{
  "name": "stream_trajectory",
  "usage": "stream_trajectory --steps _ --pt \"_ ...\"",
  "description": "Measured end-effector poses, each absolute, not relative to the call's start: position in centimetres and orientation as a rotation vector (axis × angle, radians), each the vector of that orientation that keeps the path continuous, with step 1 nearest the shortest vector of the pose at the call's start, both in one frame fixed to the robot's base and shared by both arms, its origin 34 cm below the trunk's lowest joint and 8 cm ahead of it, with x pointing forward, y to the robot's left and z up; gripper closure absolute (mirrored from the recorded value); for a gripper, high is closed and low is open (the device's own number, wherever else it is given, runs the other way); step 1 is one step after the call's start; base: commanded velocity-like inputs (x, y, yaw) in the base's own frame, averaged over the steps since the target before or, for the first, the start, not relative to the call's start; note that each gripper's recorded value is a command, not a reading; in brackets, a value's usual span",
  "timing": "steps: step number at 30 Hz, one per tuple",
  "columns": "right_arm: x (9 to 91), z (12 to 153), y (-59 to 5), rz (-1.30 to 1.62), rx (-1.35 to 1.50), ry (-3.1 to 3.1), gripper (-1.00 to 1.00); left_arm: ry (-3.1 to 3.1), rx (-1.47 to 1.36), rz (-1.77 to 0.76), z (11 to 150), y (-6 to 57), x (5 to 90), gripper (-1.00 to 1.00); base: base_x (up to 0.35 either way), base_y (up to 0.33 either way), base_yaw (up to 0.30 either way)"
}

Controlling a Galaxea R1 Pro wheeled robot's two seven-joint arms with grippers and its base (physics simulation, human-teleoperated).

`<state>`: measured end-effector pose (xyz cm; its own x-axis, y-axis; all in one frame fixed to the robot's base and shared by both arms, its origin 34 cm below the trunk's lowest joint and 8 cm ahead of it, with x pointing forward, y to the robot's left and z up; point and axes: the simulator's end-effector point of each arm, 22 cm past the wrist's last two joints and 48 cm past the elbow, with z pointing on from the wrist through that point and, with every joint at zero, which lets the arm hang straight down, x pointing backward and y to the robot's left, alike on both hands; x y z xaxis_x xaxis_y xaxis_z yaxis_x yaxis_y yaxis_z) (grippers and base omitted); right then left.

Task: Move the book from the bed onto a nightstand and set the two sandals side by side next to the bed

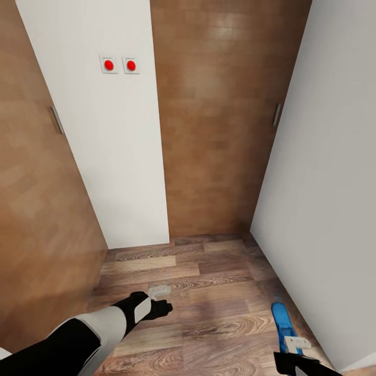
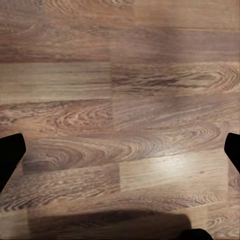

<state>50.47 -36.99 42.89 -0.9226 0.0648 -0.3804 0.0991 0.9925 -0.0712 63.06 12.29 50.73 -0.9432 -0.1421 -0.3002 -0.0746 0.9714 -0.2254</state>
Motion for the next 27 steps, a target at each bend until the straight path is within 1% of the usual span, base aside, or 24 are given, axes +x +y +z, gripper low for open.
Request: stream_trajectory --steps 8,12,16,27 --pt "47.6 43.3 -37.5 -0.146 0.111 2.760 1.00 2.842 -0.170 -0.304 50.5 12.4 60.5 -1.00 0.000 0.000 0.000" --pt "44.9 43.5 -39.4 -0.194 0.117 2.778 1.00 2.869 -0.193 -0.311 50.3 12.4 58.6 -1.00 0.000 0.000 0.000" --pt "42.7 43.8 -39.9 -0.200 0.102 2.770 1.00 2.898 -0.204 -0.312 50.0 12.4 56.5 -1.00 0.000 0.000 0.000" --pt "42.5 46.0 -40.0 -0.203 0.100 2.756 1.00 2.922 -0.207 -0.310 51.2 12.4 54.3 -1.00 0.000 0.000 0.000"
